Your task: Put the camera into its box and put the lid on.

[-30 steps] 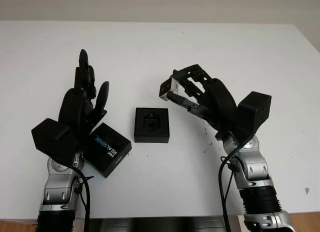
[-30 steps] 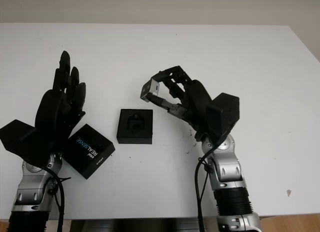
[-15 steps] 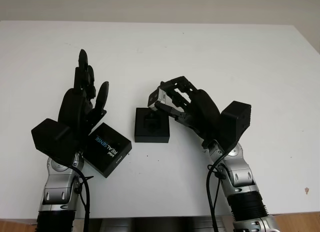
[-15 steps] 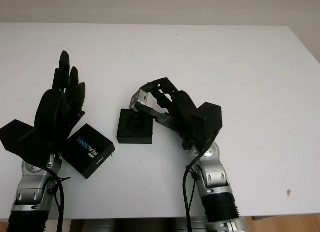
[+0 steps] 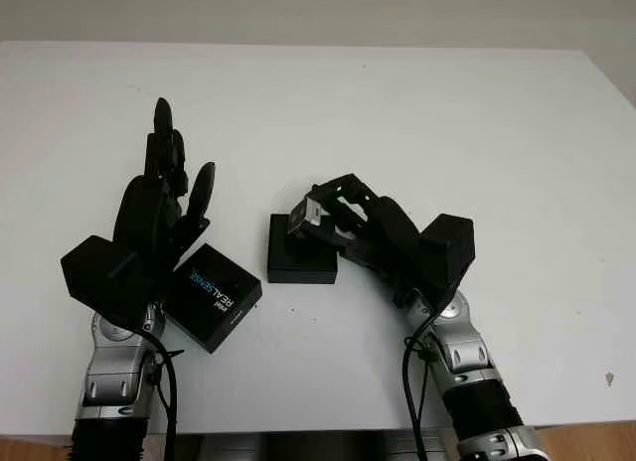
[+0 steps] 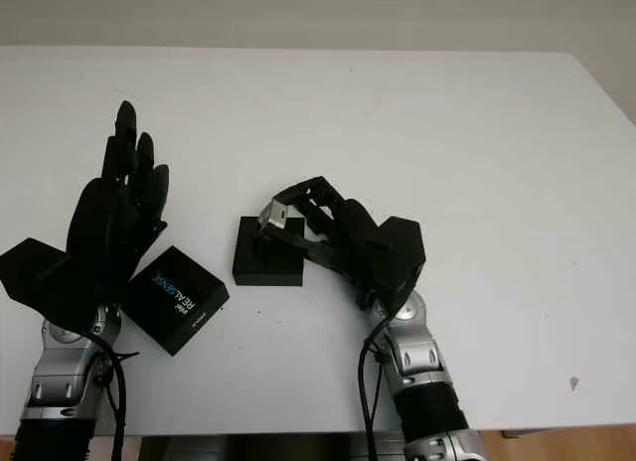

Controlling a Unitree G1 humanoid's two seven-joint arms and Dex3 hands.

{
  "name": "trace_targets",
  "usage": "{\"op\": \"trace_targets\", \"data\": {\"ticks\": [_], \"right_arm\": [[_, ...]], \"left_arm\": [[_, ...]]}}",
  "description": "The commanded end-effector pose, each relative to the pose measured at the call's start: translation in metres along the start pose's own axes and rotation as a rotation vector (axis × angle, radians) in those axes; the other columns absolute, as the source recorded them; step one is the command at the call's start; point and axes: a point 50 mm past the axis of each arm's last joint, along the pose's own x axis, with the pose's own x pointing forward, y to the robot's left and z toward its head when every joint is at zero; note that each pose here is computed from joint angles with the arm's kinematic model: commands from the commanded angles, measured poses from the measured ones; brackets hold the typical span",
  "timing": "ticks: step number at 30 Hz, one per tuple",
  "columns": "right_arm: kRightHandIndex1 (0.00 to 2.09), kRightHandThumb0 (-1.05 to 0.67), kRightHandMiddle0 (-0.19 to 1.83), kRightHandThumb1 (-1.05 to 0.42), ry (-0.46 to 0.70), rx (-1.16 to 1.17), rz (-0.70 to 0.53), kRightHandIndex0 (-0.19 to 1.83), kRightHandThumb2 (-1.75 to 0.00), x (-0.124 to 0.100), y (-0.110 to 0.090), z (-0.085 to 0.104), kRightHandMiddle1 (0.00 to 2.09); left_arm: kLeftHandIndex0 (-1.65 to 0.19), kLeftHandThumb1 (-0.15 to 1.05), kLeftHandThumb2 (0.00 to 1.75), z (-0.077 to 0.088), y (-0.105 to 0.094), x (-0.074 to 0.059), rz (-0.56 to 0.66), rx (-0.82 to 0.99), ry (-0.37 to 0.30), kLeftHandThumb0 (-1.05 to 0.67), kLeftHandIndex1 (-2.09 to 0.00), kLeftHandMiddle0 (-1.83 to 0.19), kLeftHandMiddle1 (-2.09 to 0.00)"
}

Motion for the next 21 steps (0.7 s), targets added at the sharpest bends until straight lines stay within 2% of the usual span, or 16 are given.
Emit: {"op": "trace_targets", "data": {"ticks": [1, 21], "right_arm": [[0.07, -0.46, 0.32, -0.99, -0.015, -0.002, 0.012, 0.24, -0.05, 0.004, 0.003, 0.003, 1.7], [0.05, -0.44, 0.29, -1.01, -0.038, 0.069, 0.086, 0.22, -0.06, 0.002, 0.018, 0.008, 1.72]], "left_arm": [[0.18, 1.05, 0.46, 0.003, 0.0, 0.001, 0.004, 0.005, -0.017, -0.8, -0.04, 0.18, -0.05], [0.19, 1.05, 0.47, 0.002, 0.0, 0.001, 0.001, -0.006, -0.013, -0.79, -0.03, 0.19, -0.05]]}}
